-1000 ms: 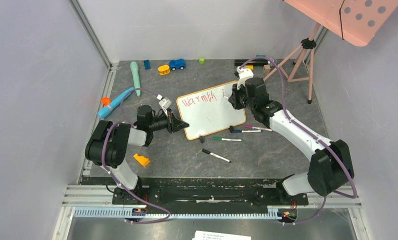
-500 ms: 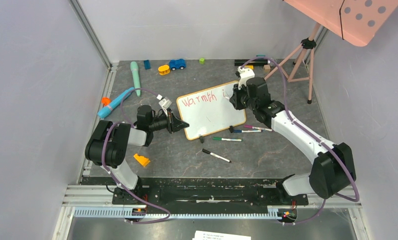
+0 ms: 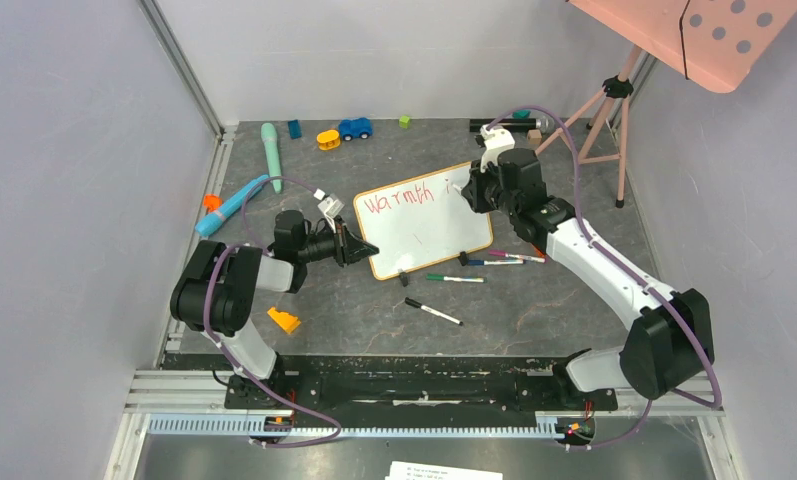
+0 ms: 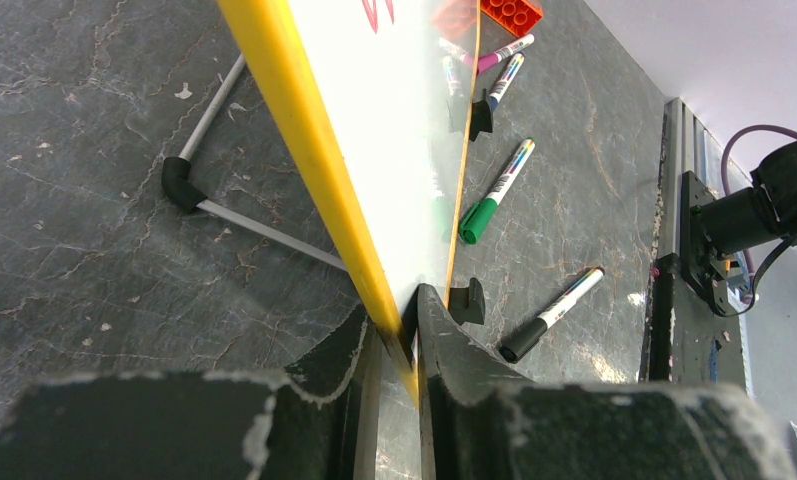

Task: Write a sentence on the whiteboard

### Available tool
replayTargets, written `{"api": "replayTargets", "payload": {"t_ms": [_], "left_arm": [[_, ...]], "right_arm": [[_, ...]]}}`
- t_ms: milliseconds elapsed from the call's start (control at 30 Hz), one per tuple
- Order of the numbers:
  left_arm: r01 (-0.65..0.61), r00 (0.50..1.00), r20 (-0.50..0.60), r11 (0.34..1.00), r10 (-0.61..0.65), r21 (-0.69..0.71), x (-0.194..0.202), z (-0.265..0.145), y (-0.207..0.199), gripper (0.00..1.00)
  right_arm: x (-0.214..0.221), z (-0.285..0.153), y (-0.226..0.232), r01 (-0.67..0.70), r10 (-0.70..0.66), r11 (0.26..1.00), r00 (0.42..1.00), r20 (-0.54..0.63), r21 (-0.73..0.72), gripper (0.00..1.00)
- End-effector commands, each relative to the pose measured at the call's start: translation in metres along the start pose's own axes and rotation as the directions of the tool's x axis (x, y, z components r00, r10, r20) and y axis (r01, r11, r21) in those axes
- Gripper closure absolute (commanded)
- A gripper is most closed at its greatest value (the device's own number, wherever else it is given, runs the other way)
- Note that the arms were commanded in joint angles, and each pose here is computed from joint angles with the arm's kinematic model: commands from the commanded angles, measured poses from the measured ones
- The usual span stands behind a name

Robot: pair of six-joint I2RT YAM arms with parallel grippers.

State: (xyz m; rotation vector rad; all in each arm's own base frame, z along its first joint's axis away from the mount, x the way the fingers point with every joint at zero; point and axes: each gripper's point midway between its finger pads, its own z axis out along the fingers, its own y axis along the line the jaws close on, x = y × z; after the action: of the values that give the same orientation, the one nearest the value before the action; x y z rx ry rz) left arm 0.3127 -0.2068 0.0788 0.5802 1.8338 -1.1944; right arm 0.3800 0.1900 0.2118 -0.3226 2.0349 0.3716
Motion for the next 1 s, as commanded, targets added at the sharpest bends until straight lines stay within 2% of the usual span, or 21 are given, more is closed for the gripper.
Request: {"api": "replayTargets", "payload": {"t_ms": [0, 967], "left_arm": [[-0.073, 0.997, 0.029, 0.994, 0.076, -0.080, -0.011, 0.000, 0.017, 0.92], [-0.073, 0.997, 0.029, 0.994, 0.076, -0.080, -0.011, 0.000, 0.017, 0.92]], "right_arm": [[-0.025, 0.003, 0.001, 0.010, -0.010, 1.000, 0.998, 0.061, -0.003, 1.00], [-0.024, 0.016, -0.004, 0.003, -0.003, 1.000, 0.999, 0.051, 0.008, 1.00]]}}
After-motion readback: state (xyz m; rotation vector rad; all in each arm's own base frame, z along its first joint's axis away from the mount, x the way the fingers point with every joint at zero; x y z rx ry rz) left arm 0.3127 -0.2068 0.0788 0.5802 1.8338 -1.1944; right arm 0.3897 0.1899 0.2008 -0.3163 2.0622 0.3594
